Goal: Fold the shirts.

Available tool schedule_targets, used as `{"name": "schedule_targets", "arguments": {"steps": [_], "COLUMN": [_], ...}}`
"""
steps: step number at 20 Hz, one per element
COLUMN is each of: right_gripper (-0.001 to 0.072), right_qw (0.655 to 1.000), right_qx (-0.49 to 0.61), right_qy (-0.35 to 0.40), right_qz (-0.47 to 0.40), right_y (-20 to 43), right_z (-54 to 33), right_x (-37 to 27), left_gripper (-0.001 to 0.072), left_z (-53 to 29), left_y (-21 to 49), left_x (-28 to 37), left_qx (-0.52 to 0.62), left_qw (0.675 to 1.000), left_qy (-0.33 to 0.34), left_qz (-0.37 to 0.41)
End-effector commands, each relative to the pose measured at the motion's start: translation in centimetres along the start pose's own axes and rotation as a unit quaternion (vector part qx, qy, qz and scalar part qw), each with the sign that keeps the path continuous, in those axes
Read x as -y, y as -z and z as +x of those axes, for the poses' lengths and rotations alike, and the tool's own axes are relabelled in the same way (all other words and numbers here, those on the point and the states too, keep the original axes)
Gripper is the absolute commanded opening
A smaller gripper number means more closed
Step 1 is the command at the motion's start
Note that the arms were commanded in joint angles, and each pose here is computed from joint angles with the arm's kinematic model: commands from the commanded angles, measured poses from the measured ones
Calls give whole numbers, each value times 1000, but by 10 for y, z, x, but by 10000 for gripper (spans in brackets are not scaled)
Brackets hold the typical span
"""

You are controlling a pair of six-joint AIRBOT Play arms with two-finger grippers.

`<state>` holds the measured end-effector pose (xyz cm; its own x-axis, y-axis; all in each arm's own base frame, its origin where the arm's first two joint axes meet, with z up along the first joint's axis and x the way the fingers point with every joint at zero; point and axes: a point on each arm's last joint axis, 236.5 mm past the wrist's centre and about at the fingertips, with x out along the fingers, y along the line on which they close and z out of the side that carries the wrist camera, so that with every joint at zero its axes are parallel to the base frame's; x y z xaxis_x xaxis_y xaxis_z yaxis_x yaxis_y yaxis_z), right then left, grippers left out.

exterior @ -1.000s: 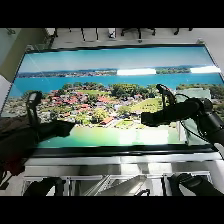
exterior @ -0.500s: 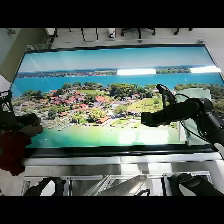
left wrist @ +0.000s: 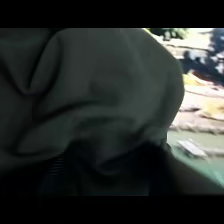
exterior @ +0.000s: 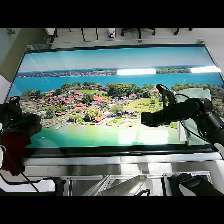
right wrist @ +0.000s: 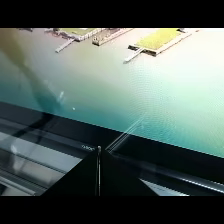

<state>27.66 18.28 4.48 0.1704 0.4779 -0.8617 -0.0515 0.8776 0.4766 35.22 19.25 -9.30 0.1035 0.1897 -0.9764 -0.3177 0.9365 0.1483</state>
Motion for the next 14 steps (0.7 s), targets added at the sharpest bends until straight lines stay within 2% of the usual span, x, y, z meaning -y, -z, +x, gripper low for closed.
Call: {"name": "schedule_targets", "arguments": {"steps": [1, 5, 10, 12, 14], "right_gripper": [21, 22, 22, 21, 21], "right_qw": [1000, 1000, 1000, 1000, 1000], "right_qx": [0, 0, 0, 0, 0], "right_qy": [0, 0, 0, 0, 0], "right_qz": [0, 0, 0, 0, 0], "right_y": [0, 0, 0, 0, 0], "right_z": [0, 0, 0, 0, 0], "right_x": [0, 0, 0, 0, 0], "left_gripper": [17, 16, 16, 16, 16], "left_z": [22, -10, -145, -219, -289], "left_y": [5, -23, -89, -96, -78], "left_x": [-12, -3, 61, 104, 164], "left_qx": [-69, -53, 123, 196, 248], "left_qw": [997, 998, 990, 975, 955], "left_qy": [-21, -24, -11, 10, 78], "left_qz": [6, 6, 65, 103, 144]}}
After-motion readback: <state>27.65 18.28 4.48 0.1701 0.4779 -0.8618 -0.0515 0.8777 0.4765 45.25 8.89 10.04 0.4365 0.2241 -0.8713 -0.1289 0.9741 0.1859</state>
